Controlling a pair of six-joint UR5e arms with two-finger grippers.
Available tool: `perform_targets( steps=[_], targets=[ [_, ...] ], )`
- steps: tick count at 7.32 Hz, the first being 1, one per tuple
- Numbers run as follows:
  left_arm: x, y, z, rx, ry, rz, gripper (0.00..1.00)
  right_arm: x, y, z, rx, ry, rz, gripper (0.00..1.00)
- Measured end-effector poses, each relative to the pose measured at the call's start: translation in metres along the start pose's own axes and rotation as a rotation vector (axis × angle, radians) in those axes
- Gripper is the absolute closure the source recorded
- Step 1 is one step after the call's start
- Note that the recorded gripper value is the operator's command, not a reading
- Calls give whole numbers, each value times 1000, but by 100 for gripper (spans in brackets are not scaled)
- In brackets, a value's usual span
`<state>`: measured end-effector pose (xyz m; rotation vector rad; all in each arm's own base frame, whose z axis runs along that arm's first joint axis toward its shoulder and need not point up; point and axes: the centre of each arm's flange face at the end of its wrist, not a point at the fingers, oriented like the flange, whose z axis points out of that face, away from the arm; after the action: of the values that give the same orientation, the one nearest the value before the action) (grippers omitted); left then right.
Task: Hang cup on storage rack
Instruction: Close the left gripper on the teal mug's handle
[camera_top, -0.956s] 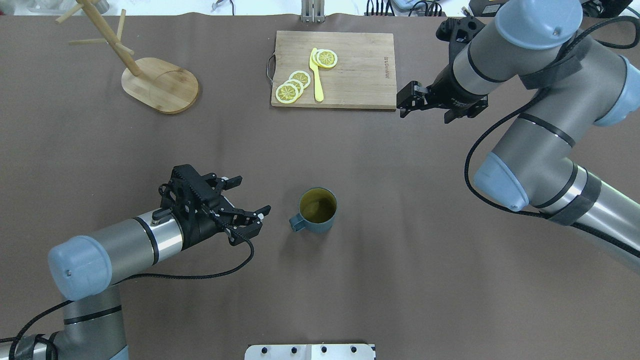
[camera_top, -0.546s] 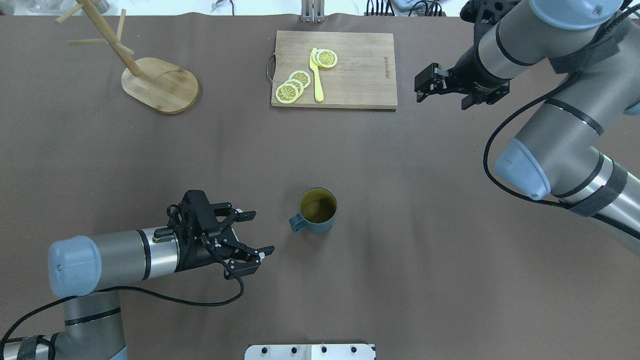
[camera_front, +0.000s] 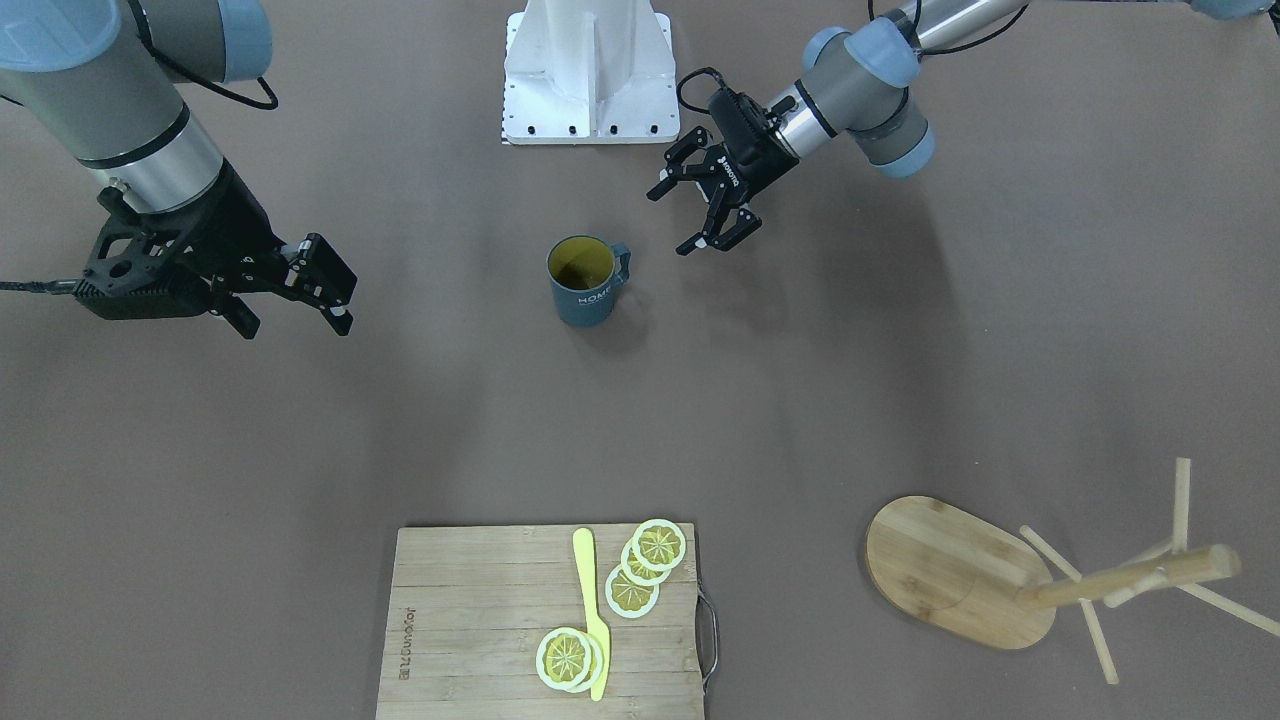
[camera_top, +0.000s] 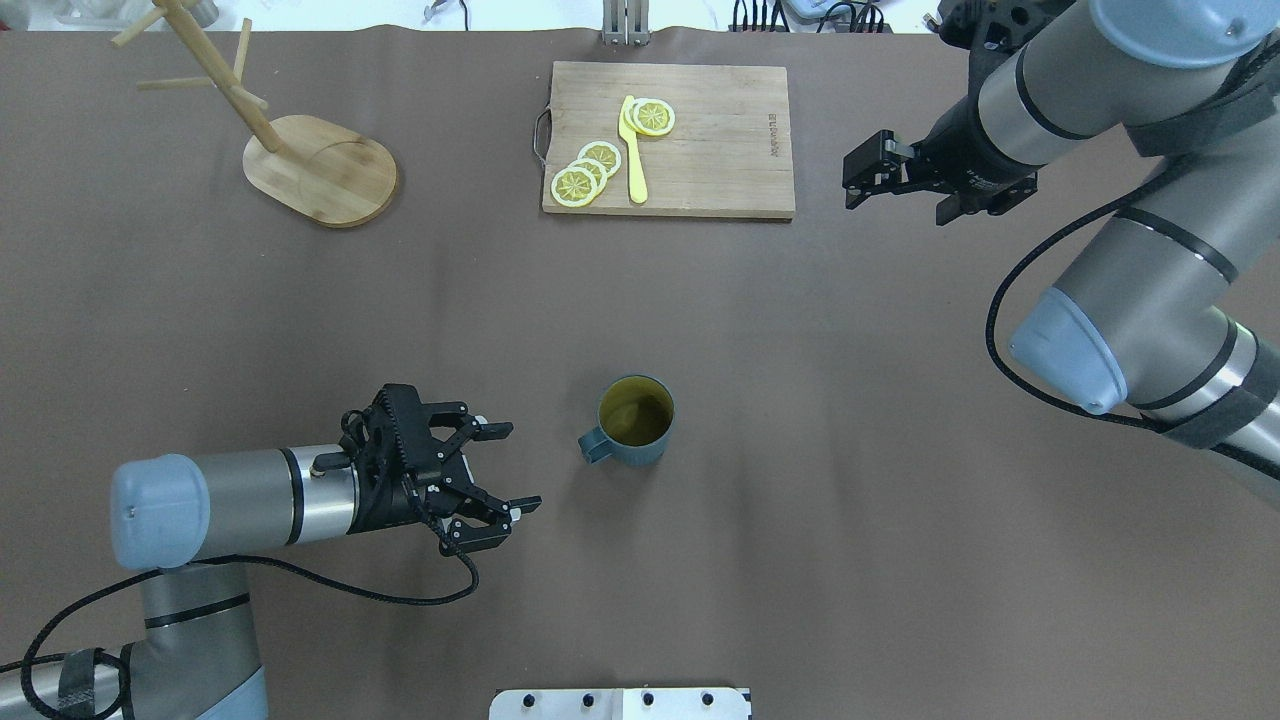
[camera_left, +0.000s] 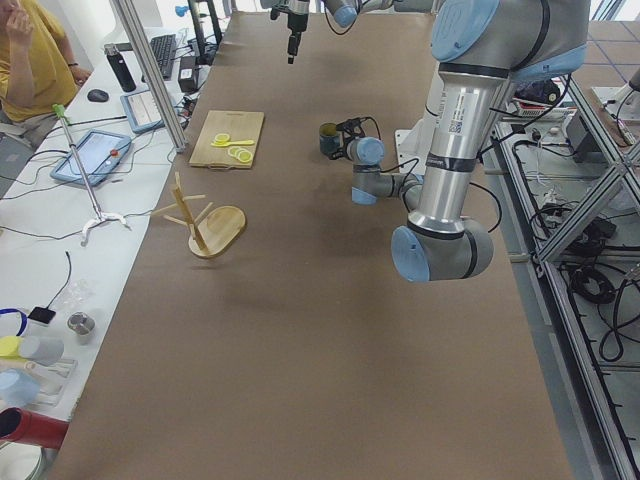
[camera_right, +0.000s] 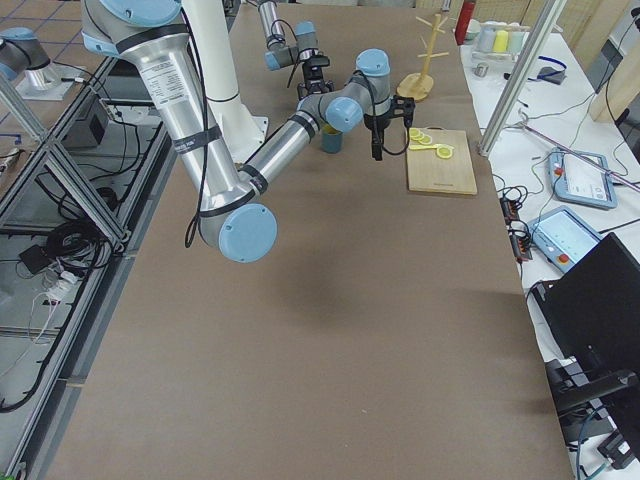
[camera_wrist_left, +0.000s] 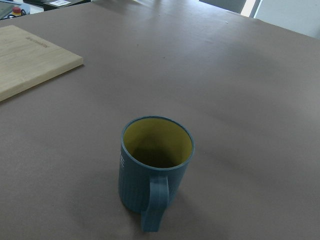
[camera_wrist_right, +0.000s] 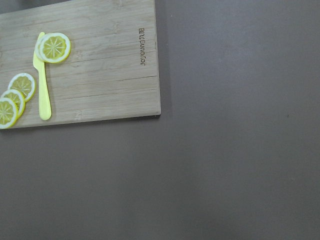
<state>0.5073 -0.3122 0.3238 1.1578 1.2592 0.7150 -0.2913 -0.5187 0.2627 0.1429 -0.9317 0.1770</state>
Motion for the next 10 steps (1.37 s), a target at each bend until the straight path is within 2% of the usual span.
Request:
perform_targets(
  steps=[3,7,10],
  targets=[
    [4,-3,23,12,-28,-40,10,43,-13,-2,-25,23,-23,0],
    [7,-5,46,16,-53,-45,11,94,-20,-3,-54,42,-44,0],
    [22,0,54,23,-71,-48,20,117,-19,-2,-59,60,-52,0]
  ],
)
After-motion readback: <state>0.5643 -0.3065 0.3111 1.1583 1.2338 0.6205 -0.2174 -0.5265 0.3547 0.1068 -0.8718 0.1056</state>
